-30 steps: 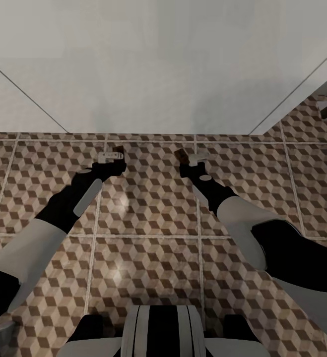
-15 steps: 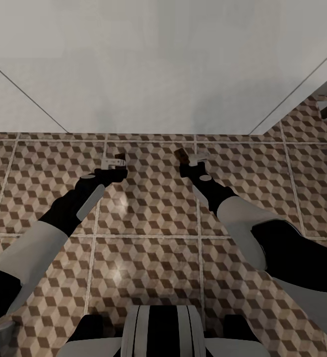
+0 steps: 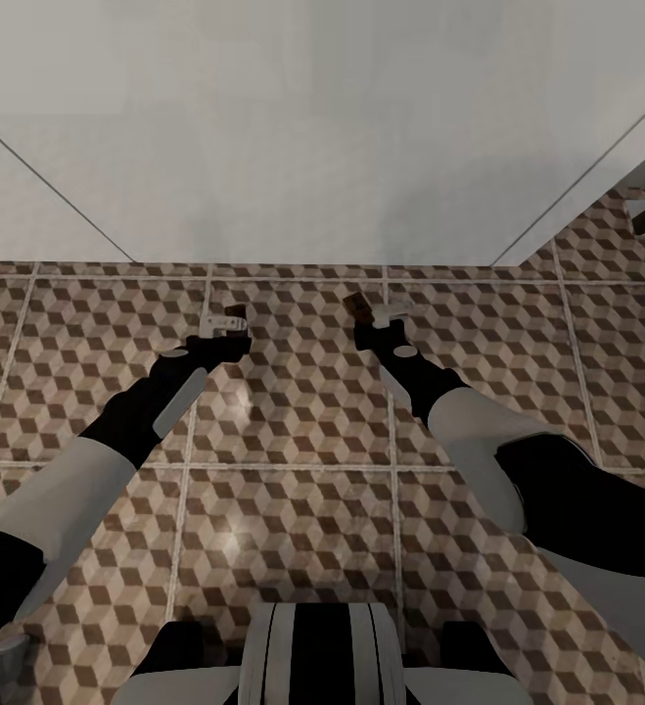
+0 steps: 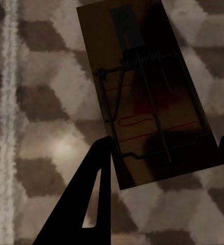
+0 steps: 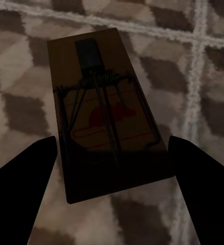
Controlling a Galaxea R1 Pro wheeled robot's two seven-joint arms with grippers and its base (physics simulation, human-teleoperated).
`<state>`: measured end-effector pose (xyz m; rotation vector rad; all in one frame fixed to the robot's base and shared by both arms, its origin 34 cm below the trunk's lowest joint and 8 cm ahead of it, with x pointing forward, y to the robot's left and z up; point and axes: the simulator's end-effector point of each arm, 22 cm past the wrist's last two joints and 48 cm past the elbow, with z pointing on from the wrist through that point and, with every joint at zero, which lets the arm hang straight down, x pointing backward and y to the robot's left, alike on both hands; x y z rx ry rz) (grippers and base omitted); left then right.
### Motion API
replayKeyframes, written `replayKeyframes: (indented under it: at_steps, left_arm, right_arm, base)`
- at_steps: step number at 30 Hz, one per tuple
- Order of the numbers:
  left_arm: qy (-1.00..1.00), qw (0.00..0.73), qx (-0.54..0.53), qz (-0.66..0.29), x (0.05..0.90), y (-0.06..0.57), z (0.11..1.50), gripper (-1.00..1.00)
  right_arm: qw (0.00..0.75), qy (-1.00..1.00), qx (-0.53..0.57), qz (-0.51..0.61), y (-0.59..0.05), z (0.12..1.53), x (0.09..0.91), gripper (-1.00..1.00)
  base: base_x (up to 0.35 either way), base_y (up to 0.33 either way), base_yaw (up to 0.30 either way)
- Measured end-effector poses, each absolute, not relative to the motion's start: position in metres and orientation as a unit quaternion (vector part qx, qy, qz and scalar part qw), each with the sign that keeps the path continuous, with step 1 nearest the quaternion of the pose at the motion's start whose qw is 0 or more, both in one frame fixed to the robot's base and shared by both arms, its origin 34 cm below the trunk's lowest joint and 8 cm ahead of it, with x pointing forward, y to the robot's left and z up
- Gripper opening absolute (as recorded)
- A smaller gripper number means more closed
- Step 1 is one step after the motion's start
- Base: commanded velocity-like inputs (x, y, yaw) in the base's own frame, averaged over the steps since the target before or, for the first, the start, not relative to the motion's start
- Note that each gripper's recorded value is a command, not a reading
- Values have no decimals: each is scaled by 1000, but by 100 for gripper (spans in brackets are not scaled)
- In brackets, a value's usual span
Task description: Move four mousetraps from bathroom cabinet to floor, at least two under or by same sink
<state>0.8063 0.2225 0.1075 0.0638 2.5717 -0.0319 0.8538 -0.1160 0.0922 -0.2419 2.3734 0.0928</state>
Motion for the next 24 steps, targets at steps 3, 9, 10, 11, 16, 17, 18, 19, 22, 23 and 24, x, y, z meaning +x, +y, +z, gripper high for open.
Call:
replayKeyframes:
  at_steps: [3,9,10,11,16,17,18,19,22,23,24]
  left_arm:
    - [958,286,22,-12,808,222,108,-100]
    - [957,288,21,-13,808,222,108,-100]
    - [957,288,21,-13,808,222,108,-100]
    - [957,288,21,-12,808,222,108,-100]
    - [957,288,20,-11,808,223,107,-100]
    - [957,288,20,-11,808,223,107,-100]
    - [957,288,20,-11,808,223,107,-100]
    - [957,291,19,-11,809,224,107,-100]
    - [953,302,16,-11,811,224,106,-100]
    - [951,309,18,-11,811,222,106,-100]
    - [948,316,22,-11,811,219,105,-100]
  right_arm:
    - [368,924,-94,36,-116,92,854,-100]
    - [376,921,-93,37,-116,94,856,-100]
    - [376,921,-93,37,-116,94,855,-100]
    - [376,921,-93,37,-116,94,855,-100]
    - [382,918,-93,40,-115,95,856,-100]
    - [384,918,-93,41,-114,96,856,-100]
    - [385,917,-93,41,-114,96,856,-100]
    - [386,917,-93,42,-114,95,856,-100]
    - [386,917,-93,42,-114,95,855,-100]
    - [386,917,-93,42,-115,95,855,-100]
    - [386,917,-93,42,-115,94,854,-100]
  base:
    - [0,0,0]
    - [0,0,0]
    - [0,0,0]
    - [0,0,0]
    - [0,0,0]
    - [0,0,0]
    - [0,0,0]
    - [0,0,0]
    - [0,0,0]
    - [0,0,0]
    - [0,0,0]
